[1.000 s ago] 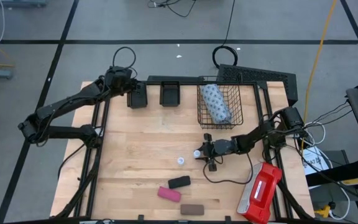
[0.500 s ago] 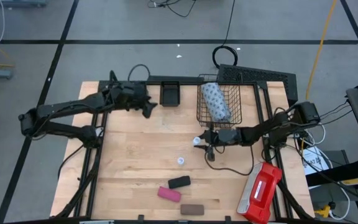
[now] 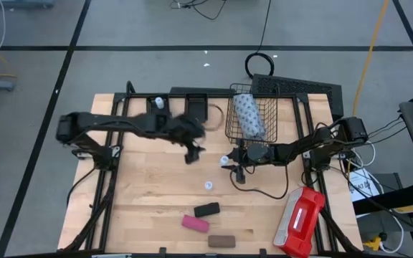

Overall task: Pick & place medical supplies in basket/bin
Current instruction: Put the right white pill bottle into the left black basket

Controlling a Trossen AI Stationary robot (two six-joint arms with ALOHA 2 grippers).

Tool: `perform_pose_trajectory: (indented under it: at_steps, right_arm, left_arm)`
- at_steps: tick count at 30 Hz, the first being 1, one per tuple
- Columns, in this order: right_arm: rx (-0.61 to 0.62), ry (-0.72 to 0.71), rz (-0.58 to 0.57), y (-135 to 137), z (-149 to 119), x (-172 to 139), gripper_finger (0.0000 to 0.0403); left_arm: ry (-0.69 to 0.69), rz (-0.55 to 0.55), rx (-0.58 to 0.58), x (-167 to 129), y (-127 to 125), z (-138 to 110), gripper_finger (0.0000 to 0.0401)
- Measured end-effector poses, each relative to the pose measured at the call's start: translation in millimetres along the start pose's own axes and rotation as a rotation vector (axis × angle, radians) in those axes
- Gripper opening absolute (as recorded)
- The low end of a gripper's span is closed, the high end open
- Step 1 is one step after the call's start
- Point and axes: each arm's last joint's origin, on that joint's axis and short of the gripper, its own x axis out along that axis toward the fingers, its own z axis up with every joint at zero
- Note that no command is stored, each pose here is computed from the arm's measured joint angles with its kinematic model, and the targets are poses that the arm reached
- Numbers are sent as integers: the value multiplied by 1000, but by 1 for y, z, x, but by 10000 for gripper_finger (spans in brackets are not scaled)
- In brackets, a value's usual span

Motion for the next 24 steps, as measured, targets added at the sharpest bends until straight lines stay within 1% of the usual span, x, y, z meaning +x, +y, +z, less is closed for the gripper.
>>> perform_pose_trajectory:
  at_steps: [2,5,10,15,21,24]
  right_arm:
    - [0,-3,0,0,0,0,143]
    - [0,-1,0,0,0,0,143]
    - [0,1,0,0,0,0,148]
    - [-1,4,3,0,0,0,143]
    - [-1,5,4,1,0,0,147]
    - [-1,5,4,1,0,0,147]
  left_arm:
    - [-5,-24,62,15,-12,7,269]
    - [-19,-52,109,36,-28,15,269]
    - [-4,-67,180,64,-40,17,269]
    - [6,-63,175,81,-39,13,269]
    - [7,-48,126,100,-31,10,269]
    - [20,-39,115,102,-26,9,269]
